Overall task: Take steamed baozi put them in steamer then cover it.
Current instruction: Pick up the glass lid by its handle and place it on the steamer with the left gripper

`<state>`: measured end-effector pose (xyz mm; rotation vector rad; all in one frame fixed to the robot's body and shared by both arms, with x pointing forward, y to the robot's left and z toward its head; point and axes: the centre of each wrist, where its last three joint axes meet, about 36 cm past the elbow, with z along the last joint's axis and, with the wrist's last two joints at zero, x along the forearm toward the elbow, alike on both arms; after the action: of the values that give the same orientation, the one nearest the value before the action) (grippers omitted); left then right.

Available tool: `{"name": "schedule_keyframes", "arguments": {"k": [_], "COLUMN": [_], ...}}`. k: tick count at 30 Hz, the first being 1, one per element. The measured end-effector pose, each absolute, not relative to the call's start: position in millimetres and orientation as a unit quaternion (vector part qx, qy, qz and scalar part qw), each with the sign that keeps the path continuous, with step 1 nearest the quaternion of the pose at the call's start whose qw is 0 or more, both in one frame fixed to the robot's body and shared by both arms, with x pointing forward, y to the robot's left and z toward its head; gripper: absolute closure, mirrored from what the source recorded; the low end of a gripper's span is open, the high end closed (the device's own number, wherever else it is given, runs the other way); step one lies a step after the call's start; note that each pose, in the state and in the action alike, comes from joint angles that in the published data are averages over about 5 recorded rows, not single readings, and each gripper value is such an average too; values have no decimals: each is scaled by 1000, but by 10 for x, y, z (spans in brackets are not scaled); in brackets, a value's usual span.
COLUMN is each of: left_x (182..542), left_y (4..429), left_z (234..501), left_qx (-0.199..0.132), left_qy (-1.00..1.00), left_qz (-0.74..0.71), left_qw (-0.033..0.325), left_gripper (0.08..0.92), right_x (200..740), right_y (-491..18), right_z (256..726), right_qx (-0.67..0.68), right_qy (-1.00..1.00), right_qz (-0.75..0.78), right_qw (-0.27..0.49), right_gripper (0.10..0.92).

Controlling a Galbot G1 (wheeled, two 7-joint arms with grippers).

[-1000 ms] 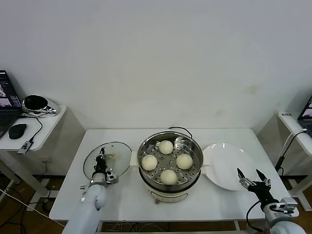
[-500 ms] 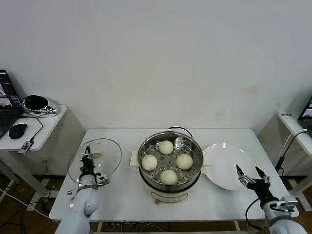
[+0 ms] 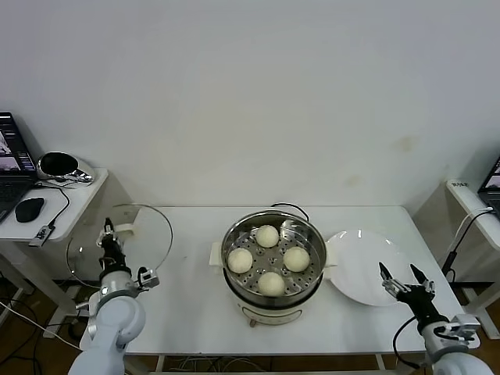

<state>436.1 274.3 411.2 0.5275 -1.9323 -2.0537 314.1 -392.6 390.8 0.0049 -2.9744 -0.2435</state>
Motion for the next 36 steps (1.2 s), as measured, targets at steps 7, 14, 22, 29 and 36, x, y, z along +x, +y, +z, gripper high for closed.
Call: {"name": "schedule_keyframes", "arguments": {"k": [7,14,22,29,36], "left_x": [4220,4102,3982,3934,3874], "left_y": [2178,1641,1044,488,67], "left_z": [4416,4566,4641,4645,4651], "left_qx": [174,150,113,68,22], "left_qy": [-688,-710,-728,-740,-744], "left_qz": [-692,-678,-669,-665,-667], "left_qw": [129,120,100,74,37], "left_gripper": [855,855,855,855,855], "right_x": [3108,3076,3109,3128,3153], "right_y": [-3898,-3905,-3898,-3920,-3947], "right_z": [3952,3961,3902,3822,3760], "right_qx": [-11,-21,-29,-35,-40], "right_qy": [-994,-995,-994,-993,-993], "right_qz": [-73,-67,-70,-71,-71], "right_qw": [78,76,79,82,84], "right_gripper": [200,200,200,200,200]}}
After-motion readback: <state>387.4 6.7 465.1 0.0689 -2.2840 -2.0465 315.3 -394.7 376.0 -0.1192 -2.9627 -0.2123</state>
